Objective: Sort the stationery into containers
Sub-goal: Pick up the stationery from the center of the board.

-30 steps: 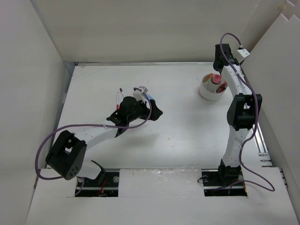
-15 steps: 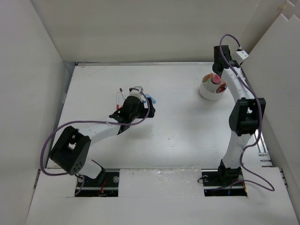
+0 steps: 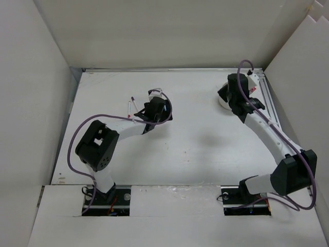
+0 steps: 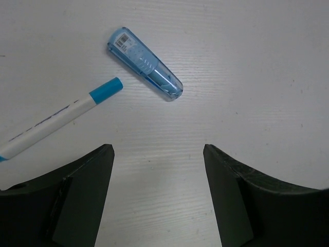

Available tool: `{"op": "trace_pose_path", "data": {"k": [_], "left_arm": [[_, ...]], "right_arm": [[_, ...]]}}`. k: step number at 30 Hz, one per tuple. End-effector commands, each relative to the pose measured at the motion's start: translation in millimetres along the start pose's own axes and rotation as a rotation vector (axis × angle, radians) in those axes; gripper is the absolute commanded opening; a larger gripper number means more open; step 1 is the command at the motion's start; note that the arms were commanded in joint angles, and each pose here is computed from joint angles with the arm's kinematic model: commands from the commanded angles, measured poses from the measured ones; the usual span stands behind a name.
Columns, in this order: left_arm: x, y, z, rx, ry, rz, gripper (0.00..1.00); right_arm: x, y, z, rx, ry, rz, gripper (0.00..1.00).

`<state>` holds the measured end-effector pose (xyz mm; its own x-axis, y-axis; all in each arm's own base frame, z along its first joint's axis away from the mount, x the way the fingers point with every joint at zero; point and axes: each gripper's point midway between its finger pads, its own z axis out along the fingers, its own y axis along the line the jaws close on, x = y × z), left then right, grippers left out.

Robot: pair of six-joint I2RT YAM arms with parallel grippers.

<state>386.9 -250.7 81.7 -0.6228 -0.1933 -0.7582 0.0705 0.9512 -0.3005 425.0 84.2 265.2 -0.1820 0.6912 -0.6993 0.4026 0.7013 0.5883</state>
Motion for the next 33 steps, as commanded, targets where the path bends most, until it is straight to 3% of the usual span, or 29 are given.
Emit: {"op": "trace_pose_path", "data": {"k": [1,5,8,27,33], "left_arm": [[-12.1,-19.2,8.5,-0.003,-0.023,-0.037,0.67],[-16.1,-23.1,25.9,-0.037,-0.024,-0.066,0.67],[-14.6,-29.5,36.9,-0.050,-0.015,-0.066,0.67],[-12.0,-17.1,81.1,-0.217,-0.010,-0.060,0.55],[-1.3,-9.6,86.7,-0.252,0.018,-0.042,0.45]], "right_arm": [[11.5,7.6,-11.8,-0.093,0.041,0.048,0.09],[20.8,3.9,-27.2,-0.137,0.089,0.048,0.35],[25.5,3.4,-38.4,-0.182,0.112,0.044,0.42],[40.3,-3.3,-53.6,-0.241,0.179,0.027,0.43],[34.6,-10.2,-48.1,-0.226,0.167,0.038,0.43]]}}
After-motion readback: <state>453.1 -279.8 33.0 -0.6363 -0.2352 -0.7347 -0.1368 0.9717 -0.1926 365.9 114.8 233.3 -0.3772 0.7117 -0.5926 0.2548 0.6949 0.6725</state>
